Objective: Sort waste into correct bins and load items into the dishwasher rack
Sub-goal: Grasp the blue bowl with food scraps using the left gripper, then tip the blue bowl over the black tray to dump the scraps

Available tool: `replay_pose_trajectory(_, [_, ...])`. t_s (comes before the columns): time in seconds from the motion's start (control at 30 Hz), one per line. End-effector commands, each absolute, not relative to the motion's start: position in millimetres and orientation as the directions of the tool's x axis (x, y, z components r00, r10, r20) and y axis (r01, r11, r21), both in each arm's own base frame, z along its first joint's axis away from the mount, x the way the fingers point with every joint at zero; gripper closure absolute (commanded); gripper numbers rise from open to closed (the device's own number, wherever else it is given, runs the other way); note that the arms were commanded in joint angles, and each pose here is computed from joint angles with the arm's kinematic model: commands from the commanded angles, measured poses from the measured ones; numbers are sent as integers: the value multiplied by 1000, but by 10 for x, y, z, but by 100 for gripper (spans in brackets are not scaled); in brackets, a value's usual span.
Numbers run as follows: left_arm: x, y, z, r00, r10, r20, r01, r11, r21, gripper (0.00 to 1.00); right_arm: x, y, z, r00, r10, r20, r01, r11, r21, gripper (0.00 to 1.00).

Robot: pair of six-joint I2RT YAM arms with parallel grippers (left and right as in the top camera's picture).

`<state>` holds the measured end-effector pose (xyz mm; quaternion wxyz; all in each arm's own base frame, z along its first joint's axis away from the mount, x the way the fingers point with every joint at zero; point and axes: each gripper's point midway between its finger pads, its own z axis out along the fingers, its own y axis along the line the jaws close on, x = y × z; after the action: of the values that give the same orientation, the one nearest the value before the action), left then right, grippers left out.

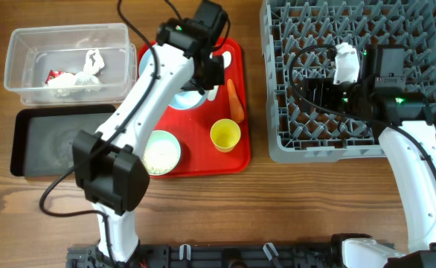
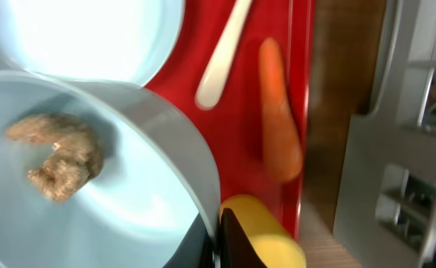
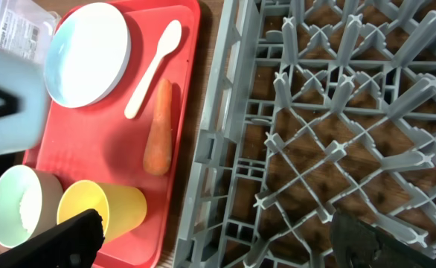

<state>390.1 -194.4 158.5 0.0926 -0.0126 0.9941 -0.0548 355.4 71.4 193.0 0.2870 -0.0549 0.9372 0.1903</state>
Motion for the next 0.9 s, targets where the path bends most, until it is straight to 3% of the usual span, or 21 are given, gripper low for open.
replay_pose_trajectory(0.0, [3793, -1456, 2044, -973, -117, -199, -94, 988, -121, 96, 3615, 747, 2008, -815, 10, -580, -226, 915, 335, 0])
replay_pose_trajectory(0.27, [3555, -225, 2253, -952, -289, -96, -274, 951, -144, 96, 3633, 748, 2022, -809, 11, -587, -229, 915, 333, 0])
replay_pose_trajectory(0.47, [3525, 376, 2119, -921, -389, -25, -350, 851, -391, 96, 3615, 748, 2009, -815, 11, -580, -226, 915, 335, 0])
replay_pose_trajectory(0.7, [3492, 820, 1917, -879, -474, -59, -290, 628, -722, 96, 3613, 748, 2007, -816, 11, -578, -225, 915, 336, 0])
replay_pose_trajectory(0.87, [3280, 1060, 1762, -842, -533, -78, -249, 515, -820, 96, 3597, 748, 1996, -820, 11, -572, -223, 915, 338, 0])
